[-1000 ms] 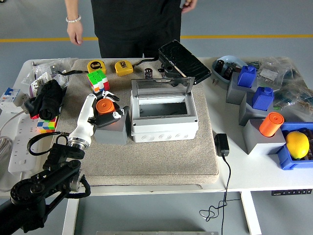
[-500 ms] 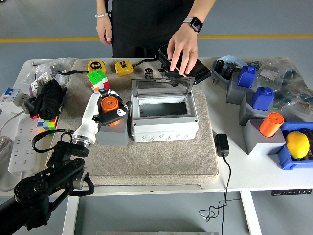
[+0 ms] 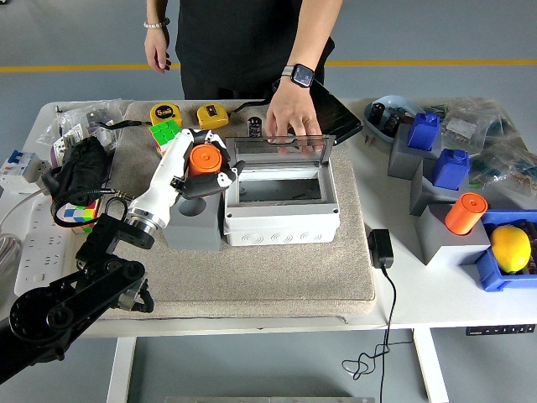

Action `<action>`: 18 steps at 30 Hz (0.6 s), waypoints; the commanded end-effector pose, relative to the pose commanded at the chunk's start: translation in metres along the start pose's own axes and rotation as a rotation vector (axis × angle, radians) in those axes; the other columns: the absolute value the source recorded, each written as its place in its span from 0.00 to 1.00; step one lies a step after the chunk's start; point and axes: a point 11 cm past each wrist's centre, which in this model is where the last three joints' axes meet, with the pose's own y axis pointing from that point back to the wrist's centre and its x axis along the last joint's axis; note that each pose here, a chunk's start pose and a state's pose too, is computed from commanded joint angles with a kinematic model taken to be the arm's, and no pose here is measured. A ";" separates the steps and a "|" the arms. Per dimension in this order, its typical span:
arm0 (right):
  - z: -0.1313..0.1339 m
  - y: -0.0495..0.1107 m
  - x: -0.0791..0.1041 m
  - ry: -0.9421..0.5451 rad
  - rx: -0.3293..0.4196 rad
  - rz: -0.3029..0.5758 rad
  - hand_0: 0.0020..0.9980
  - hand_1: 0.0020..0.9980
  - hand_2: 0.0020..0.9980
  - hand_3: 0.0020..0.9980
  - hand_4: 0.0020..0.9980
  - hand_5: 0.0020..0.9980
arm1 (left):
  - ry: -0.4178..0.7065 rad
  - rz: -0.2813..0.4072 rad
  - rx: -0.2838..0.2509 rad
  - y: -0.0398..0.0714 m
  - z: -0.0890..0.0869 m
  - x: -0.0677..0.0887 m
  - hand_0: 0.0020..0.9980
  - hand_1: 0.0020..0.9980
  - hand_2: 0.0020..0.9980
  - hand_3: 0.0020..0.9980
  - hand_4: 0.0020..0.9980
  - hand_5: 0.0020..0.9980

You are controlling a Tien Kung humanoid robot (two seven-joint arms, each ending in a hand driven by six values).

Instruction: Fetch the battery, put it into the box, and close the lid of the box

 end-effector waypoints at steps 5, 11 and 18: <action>-0.001 0.000 0.001 0.003 0.001 0.002 0.60 0.61 0.59 0.58 0.94 0.45 | -0.153 -0.104 0.001 -0.008 0.016 -0.014 0.21 0.19 0.19 0.24 0.72 0.00; -0.001 0.000 0.002 0.002 0.001 0.003 0.60 0.61 0.59 0.58 0.94 0.45 | -0.346 -0.209 0.004 -0.017 0.031 -0.035 0.21 0.18 0.19 0.29 0.80 0.00; 0.002 0.000 0.003 0.001 -0.005 0.005 0.60 0.61 0.59 0.58 0.94 0.45 | -0.496 -0.260 -0.053 -0.022 0.048 -0.058 0.20 0.18 0.19 0.31 0.85 0.00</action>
